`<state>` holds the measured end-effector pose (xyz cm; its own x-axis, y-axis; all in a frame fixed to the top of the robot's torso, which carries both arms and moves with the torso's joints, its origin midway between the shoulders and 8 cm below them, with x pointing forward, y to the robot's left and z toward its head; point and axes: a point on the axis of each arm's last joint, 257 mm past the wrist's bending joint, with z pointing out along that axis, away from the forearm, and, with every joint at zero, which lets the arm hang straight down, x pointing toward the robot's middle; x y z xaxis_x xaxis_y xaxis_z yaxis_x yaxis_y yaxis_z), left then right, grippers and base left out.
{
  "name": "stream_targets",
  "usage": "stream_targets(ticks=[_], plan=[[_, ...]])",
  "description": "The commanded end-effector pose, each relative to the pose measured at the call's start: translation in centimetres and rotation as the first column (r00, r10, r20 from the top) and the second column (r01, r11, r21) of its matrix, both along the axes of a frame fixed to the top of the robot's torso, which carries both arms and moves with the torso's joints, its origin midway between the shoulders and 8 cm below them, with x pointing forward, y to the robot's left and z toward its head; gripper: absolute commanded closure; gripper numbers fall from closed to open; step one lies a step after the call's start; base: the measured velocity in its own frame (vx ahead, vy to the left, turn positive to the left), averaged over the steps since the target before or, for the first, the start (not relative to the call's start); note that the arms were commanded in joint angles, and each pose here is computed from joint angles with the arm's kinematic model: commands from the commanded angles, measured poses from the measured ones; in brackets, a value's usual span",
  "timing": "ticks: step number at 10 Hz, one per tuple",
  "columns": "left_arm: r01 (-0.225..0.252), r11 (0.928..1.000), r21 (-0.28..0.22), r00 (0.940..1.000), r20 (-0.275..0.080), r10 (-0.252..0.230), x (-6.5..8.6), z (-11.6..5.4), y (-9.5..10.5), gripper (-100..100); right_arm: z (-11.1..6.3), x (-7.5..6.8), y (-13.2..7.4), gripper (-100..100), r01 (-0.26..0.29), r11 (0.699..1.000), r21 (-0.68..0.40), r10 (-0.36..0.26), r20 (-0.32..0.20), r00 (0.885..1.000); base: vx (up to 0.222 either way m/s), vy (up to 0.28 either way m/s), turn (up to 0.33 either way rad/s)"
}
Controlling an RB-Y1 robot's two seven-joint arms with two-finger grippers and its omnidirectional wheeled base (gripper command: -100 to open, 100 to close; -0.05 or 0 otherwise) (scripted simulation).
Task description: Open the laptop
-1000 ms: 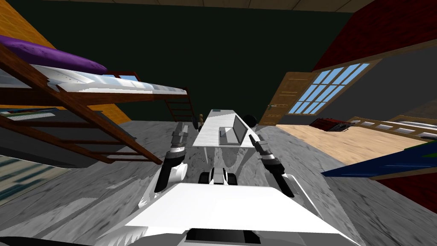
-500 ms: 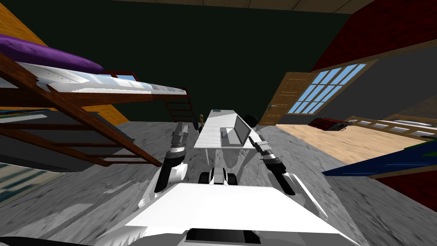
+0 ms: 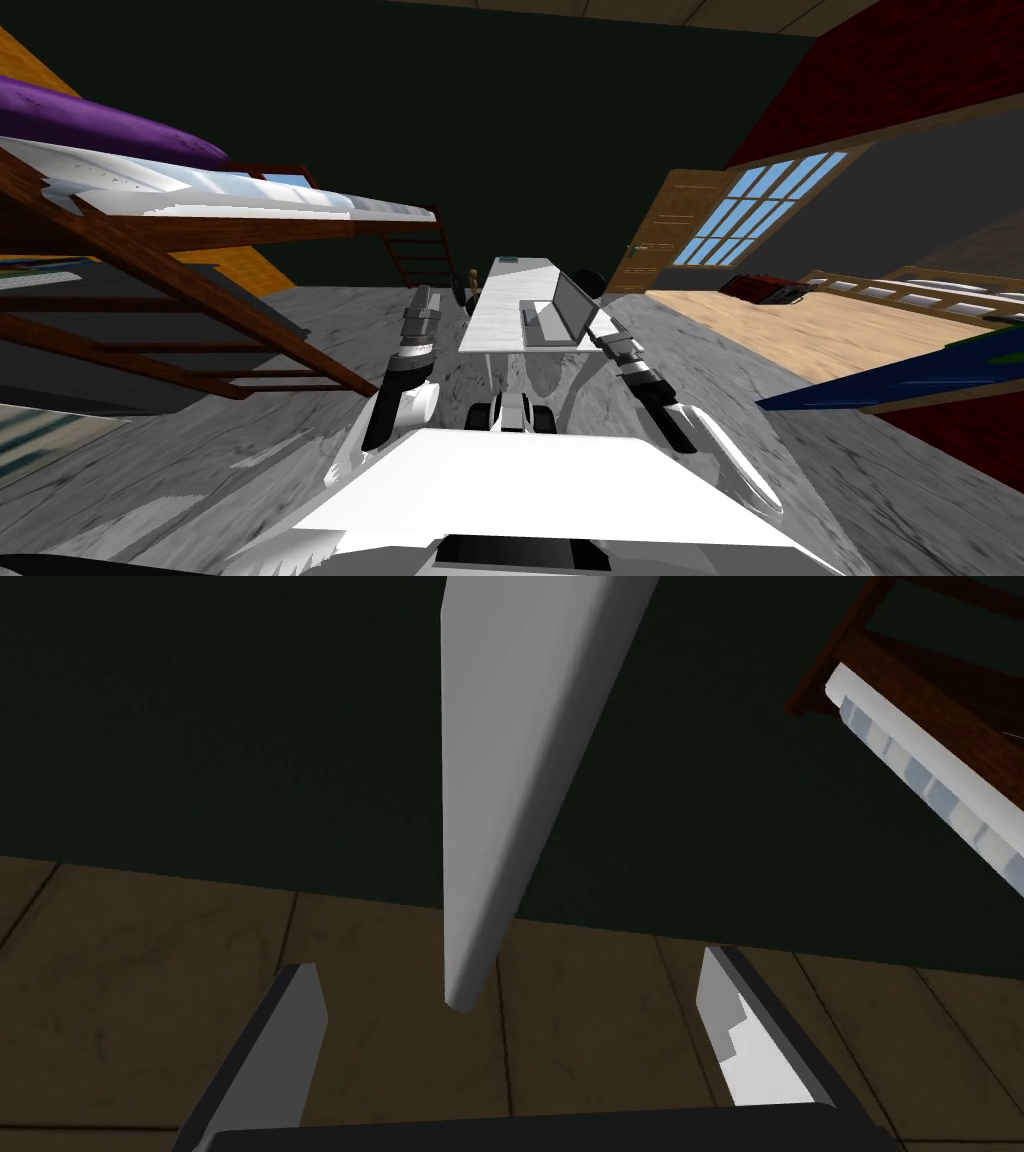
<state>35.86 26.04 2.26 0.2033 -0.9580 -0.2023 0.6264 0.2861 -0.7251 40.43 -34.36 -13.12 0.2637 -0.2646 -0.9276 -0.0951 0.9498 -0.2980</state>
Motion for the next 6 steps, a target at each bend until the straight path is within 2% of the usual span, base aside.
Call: stream_targets(ticks=[1,6], plan=[[0.000,1.0000,0.000,1.0000,0.000,0.000,0.0,0.0,0.0,0,-1.5,0.4,-1.7,-100,0.045,0.986,-0.158,-0.050,-0.027,0.998,0.047,0.091,-0.029],[0.000,1.0000,0.000,1.0000,0.000,0.000,0.0,0.0,0.0,0,-3.6,0.8,-4.7,-100,0.097,0.916,-0.390,-0.129,-0.056,0.990,0.033,0.072,-0.028]])
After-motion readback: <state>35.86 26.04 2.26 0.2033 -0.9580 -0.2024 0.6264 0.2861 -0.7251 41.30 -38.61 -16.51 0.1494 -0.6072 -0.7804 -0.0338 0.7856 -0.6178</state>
